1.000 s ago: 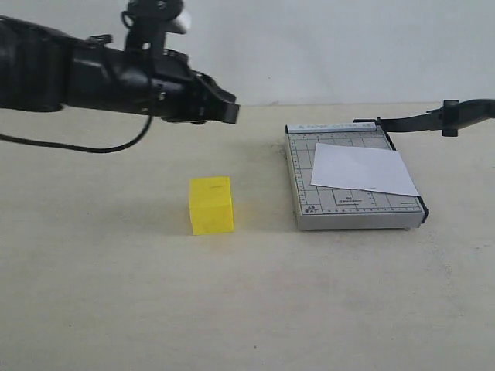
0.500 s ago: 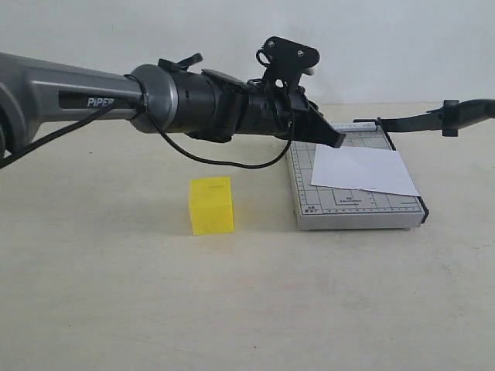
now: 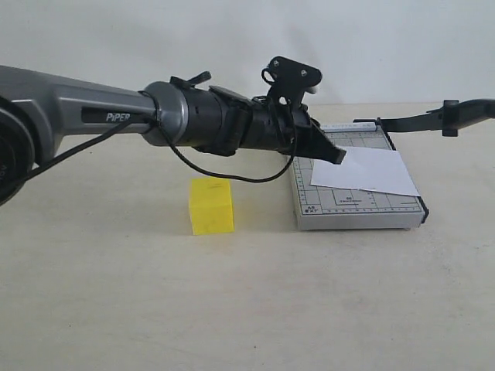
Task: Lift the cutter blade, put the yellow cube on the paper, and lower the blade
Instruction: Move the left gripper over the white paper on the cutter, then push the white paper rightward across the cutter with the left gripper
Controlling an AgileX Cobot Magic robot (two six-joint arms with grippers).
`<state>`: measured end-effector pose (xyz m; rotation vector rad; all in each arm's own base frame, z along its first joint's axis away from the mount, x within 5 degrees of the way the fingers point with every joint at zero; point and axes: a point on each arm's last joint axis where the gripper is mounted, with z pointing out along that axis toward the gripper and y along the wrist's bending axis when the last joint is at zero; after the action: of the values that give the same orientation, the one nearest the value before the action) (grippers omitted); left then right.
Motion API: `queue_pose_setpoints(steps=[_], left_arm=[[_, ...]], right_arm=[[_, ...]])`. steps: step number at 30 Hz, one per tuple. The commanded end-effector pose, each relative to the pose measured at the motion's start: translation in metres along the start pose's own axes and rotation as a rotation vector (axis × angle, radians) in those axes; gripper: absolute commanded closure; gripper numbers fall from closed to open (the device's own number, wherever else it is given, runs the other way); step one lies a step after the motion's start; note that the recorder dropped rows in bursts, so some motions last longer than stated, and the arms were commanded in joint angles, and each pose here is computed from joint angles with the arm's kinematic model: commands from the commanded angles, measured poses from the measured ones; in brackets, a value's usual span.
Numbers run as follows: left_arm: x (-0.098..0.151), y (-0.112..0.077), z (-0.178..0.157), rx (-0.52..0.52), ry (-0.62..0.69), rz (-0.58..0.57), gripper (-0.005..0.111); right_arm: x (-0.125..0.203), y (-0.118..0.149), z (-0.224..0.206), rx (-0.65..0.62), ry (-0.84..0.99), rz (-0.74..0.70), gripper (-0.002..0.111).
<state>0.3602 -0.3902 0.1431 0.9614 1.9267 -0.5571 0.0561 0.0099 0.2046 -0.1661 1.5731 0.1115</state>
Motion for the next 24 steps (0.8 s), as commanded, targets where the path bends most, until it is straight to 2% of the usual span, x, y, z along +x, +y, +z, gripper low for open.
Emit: queue_pose_setpoints(steps=[1, 6, 17, 24], left_arm=[[0.014, -0.003, 0.010, 0.011, 0.030, -0.007, 0.102], [0.027, -0.005, 0.019, 0.034, 0.054, -0.010, 0.102], [0.016, -0.022, 0.028, 0.065, 0.012, 0.015, 0.102], [0.016, -0.025, 0.028, 0.076, 0.012, 0.016, 0.102]], right_arm=[[-0.001, 0.000, -0.001, -0.002, -0.014, 0.002, 0.108], [-0.001, 0.000, -0.001, -0.002, -0.014, 0.002, 0.108], [-0.001, 0.000, -0.001, -0.002, -0.014, 0.002, 0.108], [-0.001, 0.000, -0.001, -0.002, -0.014, 0.002, 0.108]])
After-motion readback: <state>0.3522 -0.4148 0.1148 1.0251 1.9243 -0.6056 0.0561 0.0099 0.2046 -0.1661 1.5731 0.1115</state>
